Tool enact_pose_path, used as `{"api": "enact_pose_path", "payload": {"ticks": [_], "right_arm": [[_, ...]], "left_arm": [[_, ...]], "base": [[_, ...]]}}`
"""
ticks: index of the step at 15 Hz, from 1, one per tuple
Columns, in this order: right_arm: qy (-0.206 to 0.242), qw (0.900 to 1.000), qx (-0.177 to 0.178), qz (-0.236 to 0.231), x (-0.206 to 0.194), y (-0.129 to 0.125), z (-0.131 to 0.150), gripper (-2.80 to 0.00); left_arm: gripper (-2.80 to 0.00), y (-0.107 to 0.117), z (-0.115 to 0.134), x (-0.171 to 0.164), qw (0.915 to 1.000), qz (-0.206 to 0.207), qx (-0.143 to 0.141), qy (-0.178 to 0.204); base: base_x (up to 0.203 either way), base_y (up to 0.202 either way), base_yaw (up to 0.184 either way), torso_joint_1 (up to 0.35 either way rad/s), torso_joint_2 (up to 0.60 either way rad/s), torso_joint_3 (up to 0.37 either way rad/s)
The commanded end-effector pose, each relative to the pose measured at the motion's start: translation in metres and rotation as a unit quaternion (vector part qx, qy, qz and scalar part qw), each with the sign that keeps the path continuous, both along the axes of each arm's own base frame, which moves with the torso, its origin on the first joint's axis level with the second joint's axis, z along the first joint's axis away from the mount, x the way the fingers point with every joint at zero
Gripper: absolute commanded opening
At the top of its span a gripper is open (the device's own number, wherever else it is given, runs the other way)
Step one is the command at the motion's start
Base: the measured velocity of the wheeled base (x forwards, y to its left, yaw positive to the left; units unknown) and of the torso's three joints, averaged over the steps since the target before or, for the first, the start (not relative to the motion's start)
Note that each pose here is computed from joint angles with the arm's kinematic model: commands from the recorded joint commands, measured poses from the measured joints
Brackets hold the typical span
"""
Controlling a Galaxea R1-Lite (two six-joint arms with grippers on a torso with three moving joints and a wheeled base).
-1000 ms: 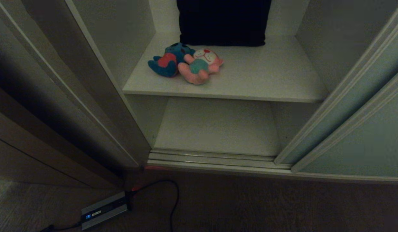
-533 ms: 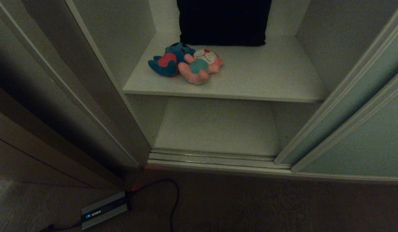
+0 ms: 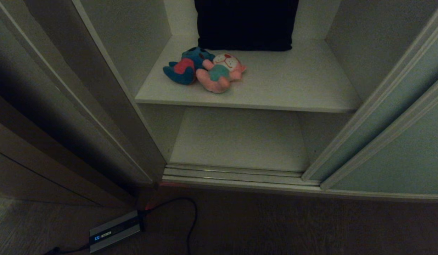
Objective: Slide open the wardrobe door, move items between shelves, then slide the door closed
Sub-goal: Close the door
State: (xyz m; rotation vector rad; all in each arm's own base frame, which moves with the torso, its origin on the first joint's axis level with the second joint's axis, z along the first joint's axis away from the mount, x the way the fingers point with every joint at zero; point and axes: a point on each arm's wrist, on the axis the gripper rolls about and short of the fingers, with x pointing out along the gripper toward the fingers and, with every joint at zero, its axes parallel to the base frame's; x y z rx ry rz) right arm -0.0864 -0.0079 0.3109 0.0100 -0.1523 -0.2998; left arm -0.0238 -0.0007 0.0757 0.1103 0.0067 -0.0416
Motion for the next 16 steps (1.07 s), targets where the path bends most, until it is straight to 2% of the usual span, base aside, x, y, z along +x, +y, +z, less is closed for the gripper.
{"api": "enact_pose_path", "payload": {"ticks": [1,4,6,9,13,16], "right_arm": [[0.027,0.999,0.001,-0.016,0.024,-0.004,0.032,-2.8],[0.038,0.999,0.015,0.015,0.035,0.003,0.061,-2.8],[0.049,0.997,0.037,0.036,0.052,0.01,0.075,-2.8],[0.076,0.993,0.056,0.07,0.083,0.014,0.083,-2.8],[0.106,0.985,0.112,0.081,0.131,-0.01,0.093,-2.8],[0.098,0.986,0.12,0.061,0.148,-0.027,0.096,-2.8]], "left_arm": [[-2.8,0.0,0.0,0.0,1.0,0.0,0.0,0.002],[-2.8,0.0,0.0,0.0,1.0,0.0,0.0,0.002],[-2.8,0.0,0.0,0.0,1.0,0.0,0.0,0.002],[-2.8,0.0,0.0,0.0,1.0,0.0,0.0,0.002],[-2.8,0.0,0.0,0.0,1.0,0.0,0.0,0.002],[-2.8,0.0,0.0,0.0,1.0,0.0,0.0,0.002]], "base": [[0.0,0.0,0.0,0.0,0.0,0.0],[0.0,0.0,0.0,0.0,0.0,0.0],[0.0,0.0,0.0,0.0,0.0,0.0],[0.0,0.0,0.0,0.0,0.0,0.0],[0.0,0.0,0.0,0.0,0.0,0.0],[0.0,0.0,0.0,0.0,0.0,0.0]]}}
